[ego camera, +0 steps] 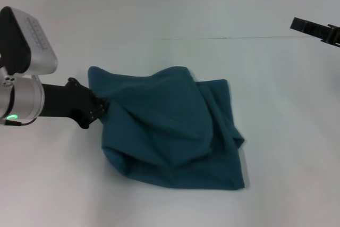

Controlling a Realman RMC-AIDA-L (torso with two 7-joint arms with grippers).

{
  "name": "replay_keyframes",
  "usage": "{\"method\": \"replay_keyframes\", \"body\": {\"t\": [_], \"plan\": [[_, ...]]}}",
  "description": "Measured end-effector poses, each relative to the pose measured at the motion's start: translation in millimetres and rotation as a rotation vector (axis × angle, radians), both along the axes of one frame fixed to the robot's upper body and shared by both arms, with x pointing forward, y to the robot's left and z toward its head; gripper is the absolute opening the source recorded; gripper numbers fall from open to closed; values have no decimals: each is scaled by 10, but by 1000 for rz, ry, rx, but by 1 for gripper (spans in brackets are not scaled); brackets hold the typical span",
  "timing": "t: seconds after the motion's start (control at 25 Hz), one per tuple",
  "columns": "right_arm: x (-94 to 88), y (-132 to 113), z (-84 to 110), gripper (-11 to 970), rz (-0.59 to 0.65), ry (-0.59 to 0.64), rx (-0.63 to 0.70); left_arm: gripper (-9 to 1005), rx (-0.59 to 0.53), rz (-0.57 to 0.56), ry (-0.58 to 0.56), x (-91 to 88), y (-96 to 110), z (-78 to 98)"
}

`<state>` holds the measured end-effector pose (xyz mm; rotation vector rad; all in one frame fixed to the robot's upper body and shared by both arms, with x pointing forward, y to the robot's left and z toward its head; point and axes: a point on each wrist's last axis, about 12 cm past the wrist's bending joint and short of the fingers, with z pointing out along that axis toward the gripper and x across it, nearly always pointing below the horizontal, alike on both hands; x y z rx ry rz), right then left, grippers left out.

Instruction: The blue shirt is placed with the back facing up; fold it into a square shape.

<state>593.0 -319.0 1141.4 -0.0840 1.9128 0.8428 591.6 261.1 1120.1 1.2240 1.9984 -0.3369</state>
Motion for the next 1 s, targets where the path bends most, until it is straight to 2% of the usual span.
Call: {"method": "replay_keyframes", "body": {"t": [0.44,1.0], "plan": [[35,287,12,591,93,28,0,62,26,54,-19,-2,222,-84],[40,354,36,591,115,32,-6,71,31,91,-41,48,226,-120]]}}
